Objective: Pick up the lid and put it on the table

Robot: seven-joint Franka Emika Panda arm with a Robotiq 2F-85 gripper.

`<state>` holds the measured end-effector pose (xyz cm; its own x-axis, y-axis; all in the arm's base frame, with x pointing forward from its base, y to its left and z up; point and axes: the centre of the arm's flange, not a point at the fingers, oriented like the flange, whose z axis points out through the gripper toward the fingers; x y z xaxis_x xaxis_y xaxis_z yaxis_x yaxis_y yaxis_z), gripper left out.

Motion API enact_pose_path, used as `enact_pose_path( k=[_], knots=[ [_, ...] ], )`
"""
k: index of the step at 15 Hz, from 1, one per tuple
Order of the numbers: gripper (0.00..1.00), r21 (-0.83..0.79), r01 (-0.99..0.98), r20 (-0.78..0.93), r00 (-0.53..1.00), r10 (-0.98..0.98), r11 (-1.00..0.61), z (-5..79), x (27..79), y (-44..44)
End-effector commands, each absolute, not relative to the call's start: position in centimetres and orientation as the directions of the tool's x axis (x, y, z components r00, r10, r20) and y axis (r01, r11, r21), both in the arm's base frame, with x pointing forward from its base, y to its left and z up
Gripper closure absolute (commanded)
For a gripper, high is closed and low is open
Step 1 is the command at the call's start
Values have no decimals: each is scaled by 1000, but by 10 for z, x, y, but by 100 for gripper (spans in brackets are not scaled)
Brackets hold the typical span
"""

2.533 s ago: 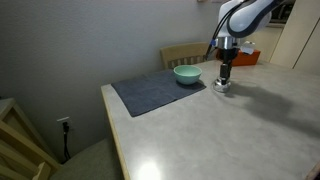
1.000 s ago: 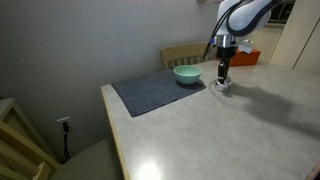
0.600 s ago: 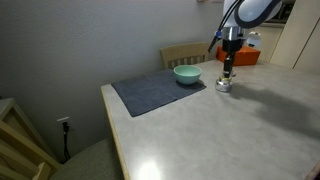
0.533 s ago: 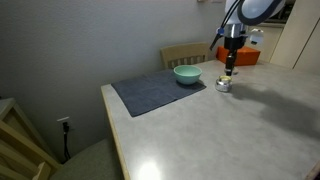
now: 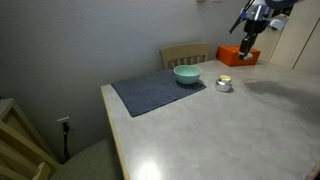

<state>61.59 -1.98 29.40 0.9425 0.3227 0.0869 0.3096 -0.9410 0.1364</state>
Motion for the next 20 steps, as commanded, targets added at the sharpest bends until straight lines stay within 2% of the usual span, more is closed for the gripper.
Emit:
enact_pose_path(
  k=[1,5,13,20],
  knots=[
    [56,70,200,183,960,210,-977,282,608,-71],
    [56,31,171,125,977,173,-985,250,622,-78],
    [56,64,187,-27,982,186,-980,198,654,-23],
    [56,87,157,-34,987,154,-984,184,675,-29]
  ],
)
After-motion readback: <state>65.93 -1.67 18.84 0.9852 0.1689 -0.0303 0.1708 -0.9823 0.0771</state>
